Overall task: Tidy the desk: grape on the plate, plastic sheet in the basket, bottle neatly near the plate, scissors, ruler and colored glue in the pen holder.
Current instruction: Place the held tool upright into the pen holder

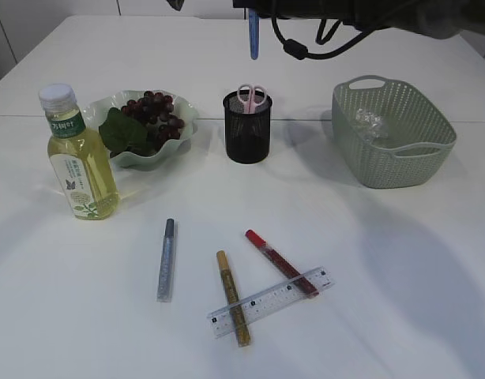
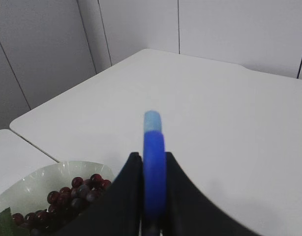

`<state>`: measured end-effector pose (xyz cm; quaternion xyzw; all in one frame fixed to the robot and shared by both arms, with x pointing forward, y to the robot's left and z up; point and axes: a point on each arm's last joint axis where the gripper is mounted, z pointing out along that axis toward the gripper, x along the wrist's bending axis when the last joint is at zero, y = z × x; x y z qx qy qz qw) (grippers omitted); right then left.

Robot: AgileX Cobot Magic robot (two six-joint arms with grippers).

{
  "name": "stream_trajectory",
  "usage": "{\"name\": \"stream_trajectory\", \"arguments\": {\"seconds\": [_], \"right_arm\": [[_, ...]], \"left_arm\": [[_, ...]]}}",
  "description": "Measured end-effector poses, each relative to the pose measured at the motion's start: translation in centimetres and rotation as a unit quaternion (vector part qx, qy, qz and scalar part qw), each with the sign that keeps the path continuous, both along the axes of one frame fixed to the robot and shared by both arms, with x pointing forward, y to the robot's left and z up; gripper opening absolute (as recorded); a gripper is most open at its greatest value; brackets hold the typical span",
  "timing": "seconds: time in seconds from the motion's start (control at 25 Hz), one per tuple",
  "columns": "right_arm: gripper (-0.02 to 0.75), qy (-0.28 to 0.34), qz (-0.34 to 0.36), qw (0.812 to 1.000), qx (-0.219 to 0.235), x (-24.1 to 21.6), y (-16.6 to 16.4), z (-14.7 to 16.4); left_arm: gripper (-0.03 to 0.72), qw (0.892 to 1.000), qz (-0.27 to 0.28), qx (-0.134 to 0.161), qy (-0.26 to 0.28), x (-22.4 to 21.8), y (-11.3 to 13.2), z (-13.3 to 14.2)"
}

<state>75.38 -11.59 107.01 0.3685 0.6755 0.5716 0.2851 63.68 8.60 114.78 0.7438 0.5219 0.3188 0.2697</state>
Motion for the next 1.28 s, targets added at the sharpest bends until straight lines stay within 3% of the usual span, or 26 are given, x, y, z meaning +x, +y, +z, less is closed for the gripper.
{"name": "stream_trajectory", "arguments": {"seconds": [0.56, 1.28], "right_arm": [[0.090, 0.044, -0.008, 0.999, -0.004, 2.0, 0.5, -6.2], [0.095, 0.046, -0.008, 0.999, -0.004, 2.1, 0.5, -6.6]], "left_arm": [[0.531, 1.000, -0.008, 0.002, -0.028, 0.3, -0.1, 0.4], [0.529, 0.999, -0.010, 0.001, -0.031, 0.3, -0.1, 0.4]]}}
